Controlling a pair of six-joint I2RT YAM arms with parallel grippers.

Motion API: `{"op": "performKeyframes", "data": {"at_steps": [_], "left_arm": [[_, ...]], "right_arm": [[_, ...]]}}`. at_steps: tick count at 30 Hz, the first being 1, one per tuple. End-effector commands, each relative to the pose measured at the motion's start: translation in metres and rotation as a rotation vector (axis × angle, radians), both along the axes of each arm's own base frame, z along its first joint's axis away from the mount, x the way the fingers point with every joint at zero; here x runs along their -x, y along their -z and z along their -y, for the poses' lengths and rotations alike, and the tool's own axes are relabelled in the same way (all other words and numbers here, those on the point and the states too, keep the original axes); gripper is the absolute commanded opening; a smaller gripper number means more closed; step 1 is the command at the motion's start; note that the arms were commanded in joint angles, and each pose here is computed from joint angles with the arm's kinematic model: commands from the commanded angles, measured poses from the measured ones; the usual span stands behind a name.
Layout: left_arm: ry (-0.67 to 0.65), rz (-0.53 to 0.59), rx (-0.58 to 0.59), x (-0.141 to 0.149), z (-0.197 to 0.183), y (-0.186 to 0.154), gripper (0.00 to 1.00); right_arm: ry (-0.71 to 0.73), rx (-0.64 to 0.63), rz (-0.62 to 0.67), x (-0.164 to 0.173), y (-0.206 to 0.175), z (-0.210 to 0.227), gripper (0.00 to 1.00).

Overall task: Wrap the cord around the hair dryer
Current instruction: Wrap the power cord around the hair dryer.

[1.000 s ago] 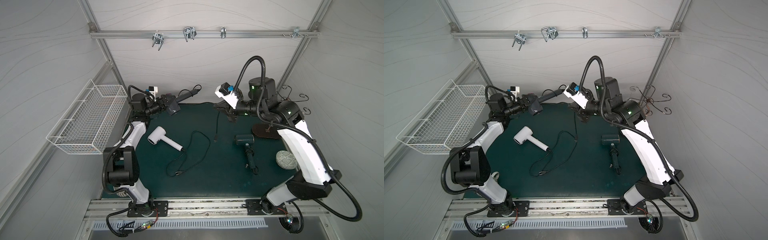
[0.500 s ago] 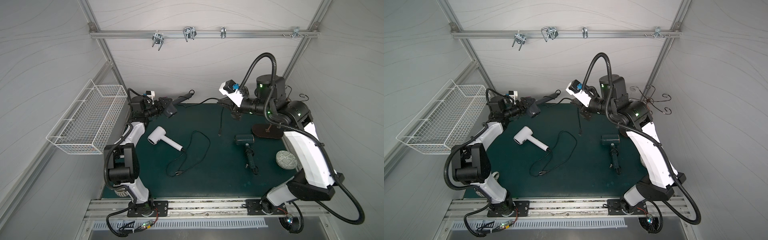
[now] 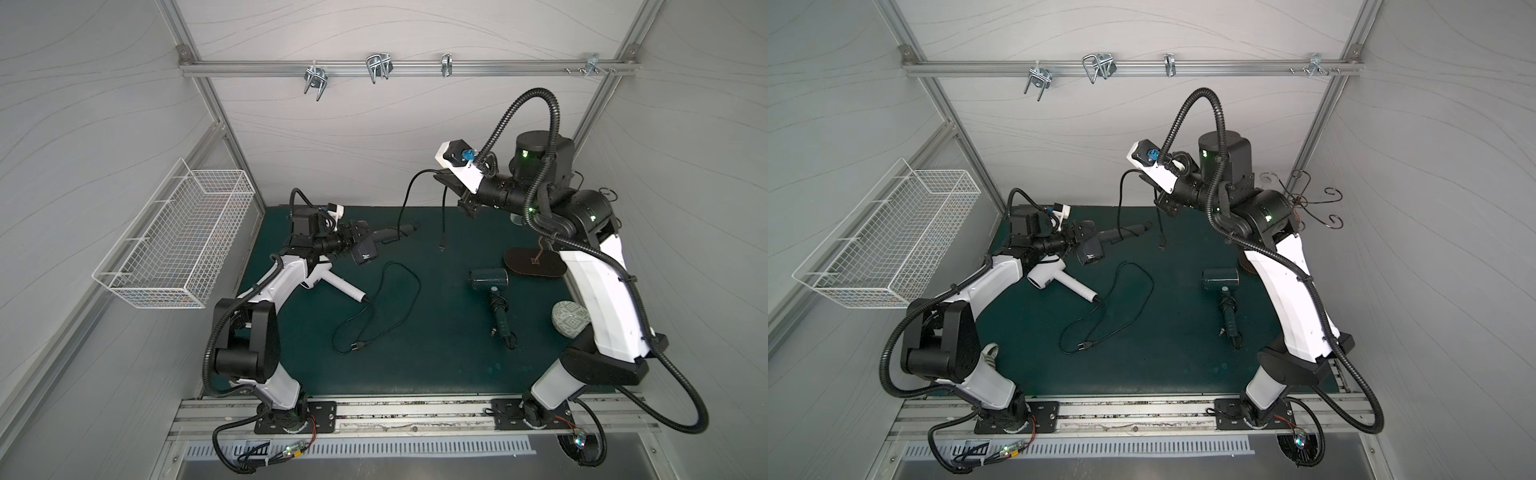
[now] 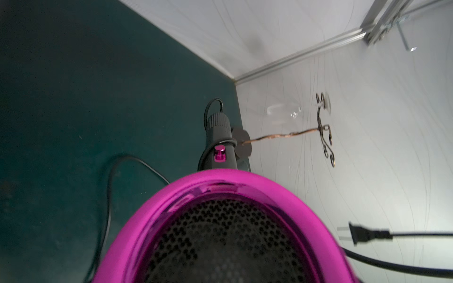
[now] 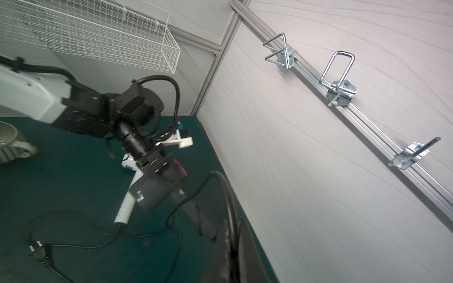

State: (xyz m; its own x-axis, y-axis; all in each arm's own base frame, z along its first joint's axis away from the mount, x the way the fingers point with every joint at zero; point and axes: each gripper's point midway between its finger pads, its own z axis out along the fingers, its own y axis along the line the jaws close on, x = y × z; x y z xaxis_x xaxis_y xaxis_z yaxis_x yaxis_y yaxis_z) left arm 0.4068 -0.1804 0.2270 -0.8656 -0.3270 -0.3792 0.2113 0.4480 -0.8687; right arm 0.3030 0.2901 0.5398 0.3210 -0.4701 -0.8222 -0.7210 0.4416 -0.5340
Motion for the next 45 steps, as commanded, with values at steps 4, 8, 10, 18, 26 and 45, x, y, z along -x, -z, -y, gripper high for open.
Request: {"op": "performKeyframes", "data": {"at_steps": [4, 8, 10, 18, 26, 45], "left_arm": [[0.281, 0.121, 0.011, 0.073, 0.049, -0.035, 0.0], [0.41, 0.124, 0.06, 0.107, 0.07, -0.046, 0.0], [0.461, 0.145, 0.084, 0.119, 0.078, -0.058, 0.0], [0.635, 0.265, 0.213, 0.156, 0.101, -0.127, 0.0], [0.682, 0.426, 0.339, 0.159, 0.107, -0.2, 0.0], [0.307, 0.621, 0.4, 0.06, 0.035, -0.274, 0.0]], "right_arm": [[0.066, -0.025, 0.112, -0.047, -0.017, 0.004, 0.0], [0.097, -0.03, 0.093, -0.075, -0.006, 0.008, 0.0], [0.111, -0.036, 0.065, -0.09, 0.002, 0.011, 0.0], [0.143, -0.057, -0.155, -0.151, 0.071, 0.03, 0.0], [0.115, -0.099, -0.464, -0.179, 0.161, 0.042, 0.0], [0.05, -0.178, -0.762, -0.13, 0.234, 0.037, 0.0]]}}
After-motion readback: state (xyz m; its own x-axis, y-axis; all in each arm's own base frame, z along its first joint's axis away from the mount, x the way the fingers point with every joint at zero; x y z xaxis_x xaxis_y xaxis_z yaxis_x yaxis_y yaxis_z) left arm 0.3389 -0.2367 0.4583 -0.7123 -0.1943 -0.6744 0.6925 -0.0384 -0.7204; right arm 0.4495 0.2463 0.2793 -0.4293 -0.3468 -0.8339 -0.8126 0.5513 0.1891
